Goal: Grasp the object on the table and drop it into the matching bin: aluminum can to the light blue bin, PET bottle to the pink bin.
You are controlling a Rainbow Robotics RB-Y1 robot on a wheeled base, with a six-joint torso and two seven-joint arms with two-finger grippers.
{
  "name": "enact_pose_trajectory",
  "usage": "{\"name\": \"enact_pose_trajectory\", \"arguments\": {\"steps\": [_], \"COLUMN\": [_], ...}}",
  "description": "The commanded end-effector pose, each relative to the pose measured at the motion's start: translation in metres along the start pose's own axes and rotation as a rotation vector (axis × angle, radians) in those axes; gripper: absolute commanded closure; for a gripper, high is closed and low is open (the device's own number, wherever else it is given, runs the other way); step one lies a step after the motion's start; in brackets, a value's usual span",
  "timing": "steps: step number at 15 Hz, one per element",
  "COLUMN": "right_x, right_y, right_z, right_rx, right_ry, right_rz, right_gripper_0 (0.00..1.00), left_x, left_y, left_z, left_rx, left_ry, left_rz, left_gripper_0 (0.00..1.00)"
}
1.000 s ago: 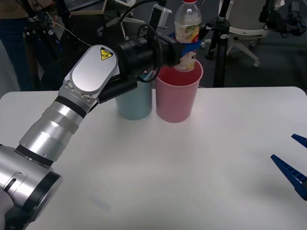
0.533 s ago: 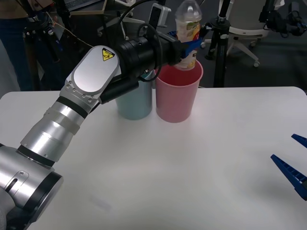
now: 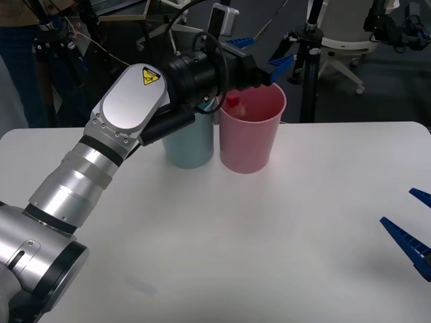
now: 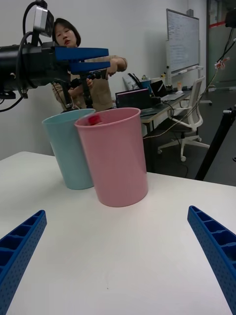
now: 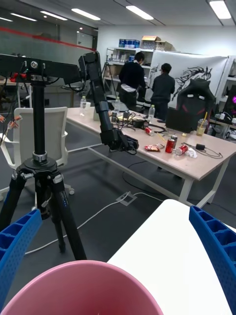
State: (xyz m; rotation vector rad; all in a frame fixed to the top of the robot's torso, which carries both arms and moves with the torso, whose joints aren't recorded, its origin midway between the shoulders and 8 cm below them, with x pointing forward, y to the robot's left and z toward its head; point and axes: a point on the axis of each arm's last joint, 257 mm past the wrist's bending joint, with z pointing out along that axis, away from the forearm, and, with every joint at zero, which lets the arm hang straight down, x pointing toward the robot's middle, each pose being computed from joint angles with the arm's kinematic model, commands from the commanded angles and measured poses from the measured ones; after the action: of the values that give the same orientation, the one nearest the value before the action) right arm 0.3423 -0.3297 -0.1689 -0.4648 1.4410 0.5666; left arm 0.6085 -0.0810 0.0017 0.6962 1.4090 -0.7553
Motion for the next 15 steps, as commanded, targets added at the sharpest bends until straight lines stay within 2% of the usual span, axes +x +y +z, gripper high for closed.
{"name": "enact_pose_trajectory", "arguments": {"steps": [1, 6, 8, 13, 15], "right_x": [0.000, 0.000, 0.000, 0.000, 0.000], "right_y": [0.000, 0.000, 0.000, 0.000, 0.000], "right_z": [0.000, 0.000, 0.000, 0.000, 0.000], "right_rx": [0.000, 0.000, 0.000, 0.000, 0.000], "right_ry": [0.000, 0.000, 0.000, 0.000, 0.000], "right_rz": [0.000, 0.000, 0.000, 0.000, 0.000], "right_gripper_0": [0.00, 0.00, 0.00, 0.00, 0.00], "left_x": [0.000, 0.002, 0.002, 0.001, -0.003], "left_y": [-0.003, -0.008, -0.007, -0.006, -0.008], "left_z": [0.001, -0.001, -0.007, -0.026, -0.039], "left_rx": [0.006, 0.030, 0.048, 0.105, 0.135], "left_ry": [-0.003, -0.007, -0.013, -0.032, -0.035], "left_rz": [-0.007, -0.023, 0.005, 0.020, 0.042], "left_gripper_0": [0.00, 0.00, 0.00, 0.00, 0.00]}}
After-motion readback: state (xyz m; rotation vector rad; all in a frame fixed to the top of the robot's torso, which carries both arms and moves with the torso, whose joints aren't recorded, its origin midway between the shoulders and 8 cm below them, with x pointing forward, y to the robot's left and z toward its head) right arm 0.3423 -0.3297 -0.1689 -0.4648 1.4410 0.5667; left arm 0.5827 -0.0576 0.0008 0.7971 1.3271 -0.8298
